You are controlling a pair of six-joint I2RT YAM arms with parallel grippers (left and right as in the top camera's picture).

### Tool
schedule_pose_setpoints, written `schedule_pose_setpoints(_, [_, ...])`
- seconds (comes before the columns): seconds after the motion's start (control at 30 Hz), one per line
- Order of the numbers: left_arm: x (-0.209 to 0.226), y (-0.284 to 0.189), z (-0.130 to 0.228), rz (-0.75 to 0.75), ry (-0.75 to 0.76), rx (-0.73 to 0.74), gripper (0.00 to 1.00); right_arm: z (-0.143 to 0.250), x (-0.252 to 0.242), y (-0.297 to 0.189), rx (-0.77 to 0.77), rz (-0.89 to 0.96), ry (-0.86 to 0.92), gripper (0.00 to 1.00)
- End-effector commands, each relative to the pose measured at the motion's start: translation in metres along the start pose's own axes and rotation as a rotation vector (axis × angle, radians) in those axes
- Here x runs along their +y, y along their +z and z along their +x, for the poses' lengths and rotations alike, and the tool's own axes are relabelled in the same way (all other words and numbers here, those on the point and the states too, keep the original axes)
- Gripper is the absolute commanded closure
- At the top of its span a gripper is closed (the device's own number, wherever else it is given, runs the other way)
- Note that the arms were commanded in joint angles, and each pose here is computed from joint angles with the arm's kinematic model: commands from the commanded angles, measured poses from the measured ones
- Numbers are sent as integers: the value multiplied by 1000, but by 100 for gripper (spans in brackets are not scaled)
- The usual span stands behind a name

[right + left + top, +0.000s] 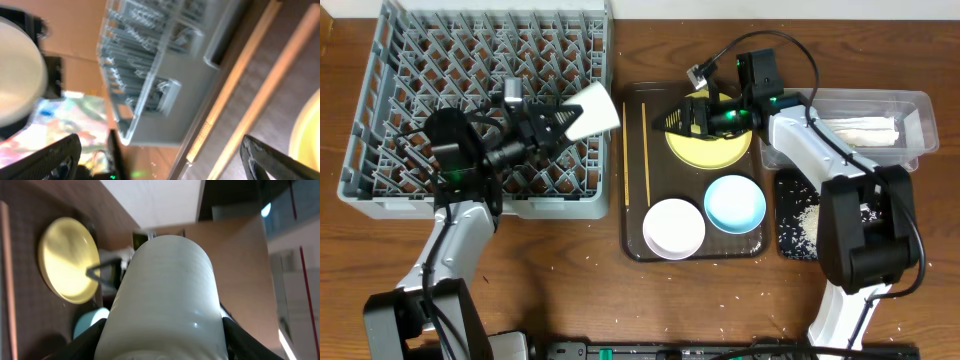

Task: Sort waste into correct bins and load items into the dishwasher
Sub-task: 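Place white cup upside down in dish rack with left gripper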

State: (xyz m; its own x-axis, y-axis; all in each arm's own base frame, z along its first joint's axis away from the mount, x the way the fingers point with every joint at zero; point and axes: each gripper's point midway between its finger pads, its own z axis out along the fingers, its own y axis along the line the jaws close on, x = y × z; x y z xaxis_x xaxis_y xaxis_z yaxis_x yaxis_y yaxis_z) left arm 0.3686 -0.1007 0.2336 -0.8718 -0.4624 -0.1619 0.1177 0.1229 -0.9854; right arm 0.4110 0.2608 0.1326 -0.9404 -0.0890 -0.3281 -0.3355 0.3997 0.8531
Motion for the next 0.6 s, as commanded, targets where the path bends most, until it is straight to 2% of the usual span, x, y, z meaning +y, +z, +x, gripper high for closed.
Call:
schedule_pose_setpoints(0.0, [-4, -8, -24, -26, 7, -131, 80, -10, 8, -27, -64, 226, -167, 1])
schedule_pose_setpoints(0.27, [-7, -20, -38, -126, 38, -278, 81, 1, 22, -71, -96, 572, -241, 1])
schedule_pose_setpoints(0.57, [-20, -57, -41, -412, 107, -457, 81, 12, 38, -90, -91, 632, -276, 1])
